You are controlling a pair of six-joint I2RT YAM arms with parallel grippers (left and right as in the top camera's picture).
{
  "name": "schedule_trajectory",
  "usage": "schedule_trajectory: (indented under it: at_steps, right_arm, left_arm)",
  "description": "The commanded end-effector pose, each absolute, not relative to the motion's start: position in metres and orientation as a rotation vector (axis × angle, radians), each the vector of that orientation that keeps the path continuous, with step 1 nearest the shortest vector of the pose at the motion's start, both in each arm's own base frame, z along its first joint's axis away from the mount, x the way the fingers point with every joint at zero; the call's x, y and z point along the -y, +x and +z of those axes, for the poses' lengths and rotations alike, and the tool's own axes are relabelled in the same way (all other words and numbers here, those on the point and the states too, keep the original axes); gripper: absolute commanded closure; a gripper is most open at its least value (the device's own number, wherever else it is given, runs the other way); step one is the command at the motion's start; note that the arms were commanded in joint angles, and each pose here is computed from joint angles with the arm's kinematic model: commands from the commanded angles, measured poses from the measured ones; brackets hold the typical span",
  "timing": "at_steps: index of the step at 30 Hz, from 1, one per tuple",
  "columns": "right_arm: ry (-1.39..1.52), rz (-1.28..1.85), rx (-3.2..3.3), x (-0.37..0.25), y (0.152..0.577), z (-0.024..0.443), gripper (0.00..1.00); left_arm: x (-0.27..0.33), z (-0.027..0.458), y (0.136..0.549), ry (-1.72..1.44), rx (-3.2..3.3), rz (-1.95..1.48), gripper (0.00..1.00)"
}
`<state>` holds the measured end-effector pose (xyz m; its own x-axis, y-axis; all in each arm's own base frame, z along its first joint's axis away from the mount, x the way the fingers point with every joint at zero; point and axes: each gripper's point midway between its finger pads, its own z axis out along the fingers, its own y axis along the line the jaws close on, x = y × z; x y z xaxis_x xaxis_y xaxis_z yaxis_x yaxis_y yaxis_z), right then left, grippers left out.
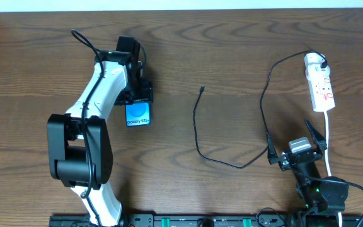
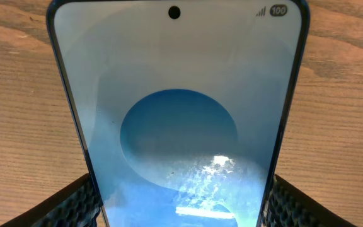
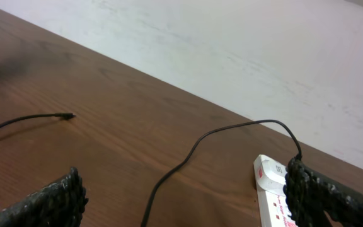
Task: Plug charger to phone and switch on socket
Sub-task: 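Lift the phone with the left gripper and tilt it upright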
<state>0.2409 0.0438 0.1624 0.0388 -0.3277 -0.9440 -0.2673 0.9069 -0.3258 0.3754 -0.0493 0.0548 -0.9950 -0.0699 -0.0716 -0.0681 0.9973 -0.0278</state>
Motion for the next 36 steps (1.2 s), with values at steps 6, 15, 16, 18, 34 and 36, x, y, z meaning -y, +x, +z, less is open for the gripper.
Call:
schedule_trajectory:
  at_steps: [6,15,16,18,34,36]
  right_arm:
    - [-0.482,-0.036,-1.552,-0.046,0.240,0.162,0.01]
    - [-0.482,-0.036,-1.552,-0.046,0.240,0.162,0.01]
    - [-0.482,-0.036,-1.552,-0.046,0.240,0.162,0.01]
    - [-0.482,-0.036,-1.552,-0.046,0.240,0.162,0.01]
    - [-0.483,-0.035,-1.551,-0.046,0.240,0.162,0.01]
    - [-0.482,-0.036,-1.552,-0.046,0.240,0.162,0.01]
  left_arm:
    - [0.048,0.068,0.382,-0.111,-3.025,-0.035,0.30]
    - [0.048,0.079,0.383,-0.115,-2.996,-0.043,0.30]
    - [0.049,0.081,0.382,-0.114,-2.992,-0.048,0.30]
    - [0.050,0.086,0.382,-0.113,-2.985,-0.062,0.30]
    - [0.049,0.125,0.370,-0.115,-2.924,-0.076,0.30]
    - [0.051,0.125,0.368,-0.112,-2.931,-0.099,0.30]
